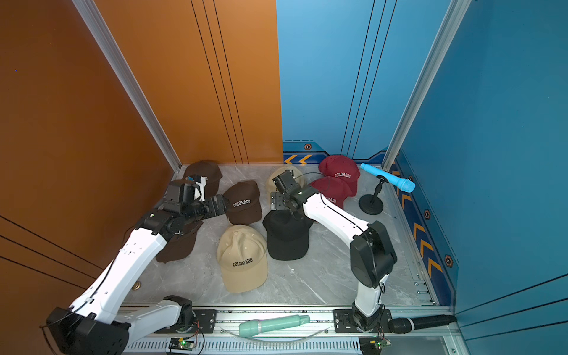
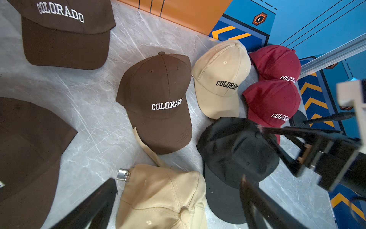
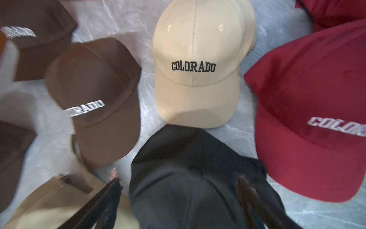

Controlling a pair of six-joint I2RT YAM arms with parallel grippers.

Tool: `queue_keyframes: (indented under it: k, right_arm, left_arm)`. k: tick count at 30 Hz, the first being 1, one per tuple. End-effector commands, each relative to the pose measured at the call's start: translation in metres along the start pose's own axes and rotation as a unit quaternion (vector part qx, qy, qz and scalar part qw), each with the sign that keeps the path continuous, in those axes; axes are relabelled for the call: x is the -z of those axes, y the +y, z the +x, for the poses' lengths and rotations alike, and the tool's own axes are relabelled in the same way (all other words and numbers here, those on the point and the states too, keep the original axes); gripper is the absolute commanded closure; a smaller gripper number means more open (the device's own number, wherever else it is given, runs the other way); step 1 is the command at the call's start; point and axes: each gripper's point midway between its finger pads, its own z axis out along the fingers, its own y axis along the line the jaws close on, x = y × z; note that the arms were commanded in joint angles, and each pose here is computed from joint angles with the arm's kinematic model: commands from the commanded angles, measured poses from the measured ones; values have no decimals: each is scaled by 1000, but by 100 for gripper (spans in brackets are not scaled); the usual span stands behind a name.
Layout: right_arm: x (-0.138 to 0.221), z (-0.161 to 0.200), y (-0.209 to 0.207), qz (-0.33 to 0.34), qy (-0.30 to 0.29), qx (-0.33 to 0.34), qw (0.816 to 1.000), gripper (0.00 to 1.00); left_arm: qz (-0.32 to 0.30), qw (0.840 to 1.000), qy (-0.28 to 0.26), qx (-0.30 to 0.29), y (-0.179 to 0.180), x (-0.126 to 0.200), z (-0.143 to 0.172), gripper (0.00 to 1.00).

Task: Stack the baseball caps by color
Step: Place the baseball cap on the baseball cap.

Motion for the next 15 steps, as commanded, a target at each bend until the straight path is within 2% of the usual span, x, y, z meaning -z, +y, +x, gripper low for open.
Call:
queue_keyframes:
  k: [1, 7, 15]
  right_arm:
    - [-23, -6, 4, 39, -7, 32, 999, 8]
    - [-40, 17, 23, 54, 24, 70, 996, 9]
    - [-21, 58, 5, 84, 61, 108, 989, 11]
  left_arm:
    - [-8, 1000, -9, -6, 8, 6, 0, 2]
    - [-8, 1000, -22, -8, 13, 14, 0, 2]
    - [-3, 1000, -16, -2, 19, 15, 8, 2]
